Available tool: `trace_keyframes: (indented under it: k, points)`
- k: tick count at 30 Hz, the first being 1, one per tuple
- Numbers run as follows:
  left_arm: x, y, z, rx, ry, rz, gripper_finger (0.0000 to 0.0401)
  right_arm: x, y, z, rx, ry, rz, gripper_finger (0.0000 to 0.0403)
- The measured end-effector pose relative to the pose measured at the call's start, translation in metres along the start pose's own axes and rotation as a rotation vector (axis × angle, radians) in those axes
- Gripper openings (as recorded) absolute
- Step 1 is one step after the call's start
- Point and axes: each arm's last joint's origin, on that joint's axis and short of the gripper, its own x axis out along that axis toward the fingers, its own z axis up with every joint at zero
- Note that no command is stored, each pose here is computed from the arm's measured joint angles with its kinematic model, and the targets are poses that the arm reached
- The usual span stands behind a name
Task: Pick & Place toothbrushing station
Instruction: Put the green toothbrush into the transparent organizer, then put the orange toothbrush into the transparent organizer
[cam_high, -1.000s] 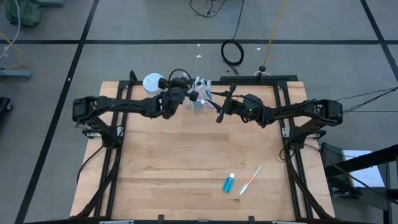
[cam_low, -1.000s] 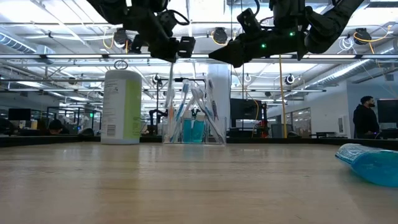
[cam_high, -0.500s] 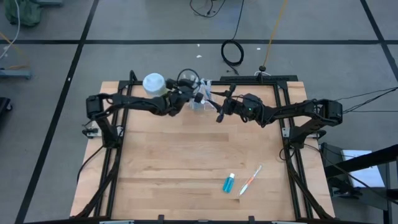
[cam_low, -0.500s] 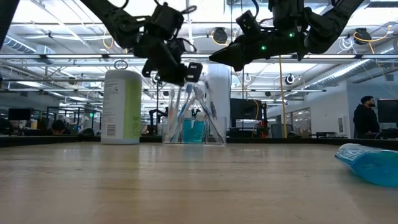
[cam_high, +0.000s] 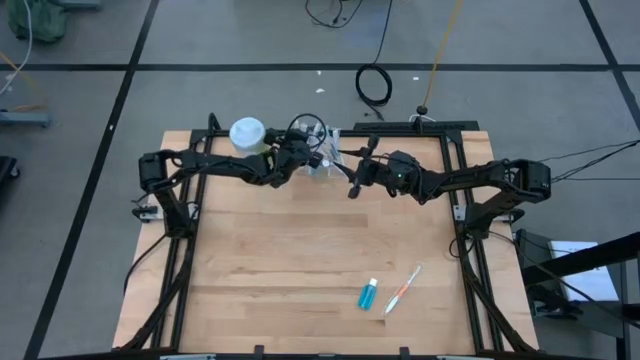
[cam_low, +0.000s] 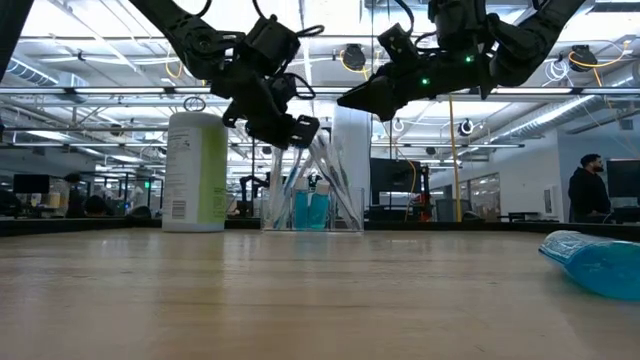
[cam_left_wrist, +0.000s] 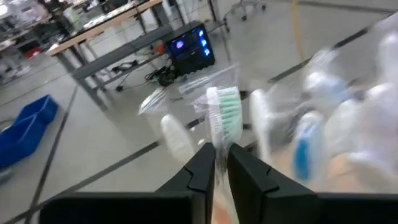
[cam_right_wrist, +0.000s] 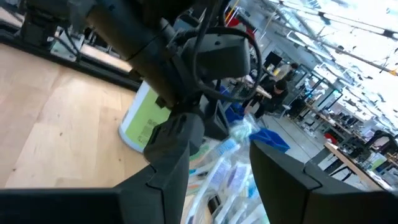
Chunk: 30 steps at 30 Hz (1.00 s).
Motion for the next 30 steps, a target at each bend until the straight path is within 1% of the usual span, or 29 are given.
trace_keyframes:
  k: [3, 6, 8, 14, 20, 23, 25, 30]
  points:
    - [0.001, 0.003, -0.005, -0.021, 0.032, 0.047, 0.0058, 0.000, 0.001, -0.001, -0.002, 0.011, 0.008, 0.0161]
    - [0.001, 0.003, -0.009, -0.068, 0.060, 0.058, 0.0067, 0.000, 0.002, -0.001, 0.001, 0.016, 0.013, 0.0161]
    - [0.001, 0.004, -0.011, -0.087, 0.075, 0.060, 0.0075, 0.000, 0.002, -0.002, 0.037, 0.018, 0.013, 0.0161]
    - [0.000, 0.005, -0.019, -0.054, 0.132, 0.070, 0.0108, 0.000, 0.002, -0.001, 0.120, 0.017, 0.012, 0.0161]
    - [-0.005, 0.002, -0.021, -0.027, 0.141, 0.058, 0.0154, -0.001, 0.005, 0.000, 0.153, 0.012, 0.021, 0.0161]
    - [-0.009, -0.001, -0.021, -0.022, 0.135, 0.048, 0.0171, -0.002, 0.010, 0.004, 0.141, 0.001, 0.041, 0.0161]
    - [-0.014, 0.000, -0.018, -0.022, 0.131, 0.042, 0.0177, -0.003, 0.015, 0.008, 0.105, -0.013, 0.057, 0.0161]
    - [-0.034, 0.008, 0.001, -0.062, 0.090, 0.013, 0.0179, -0.007, 0.029, 0.021, 0.000, -0.079, 0.089, 0.0161]
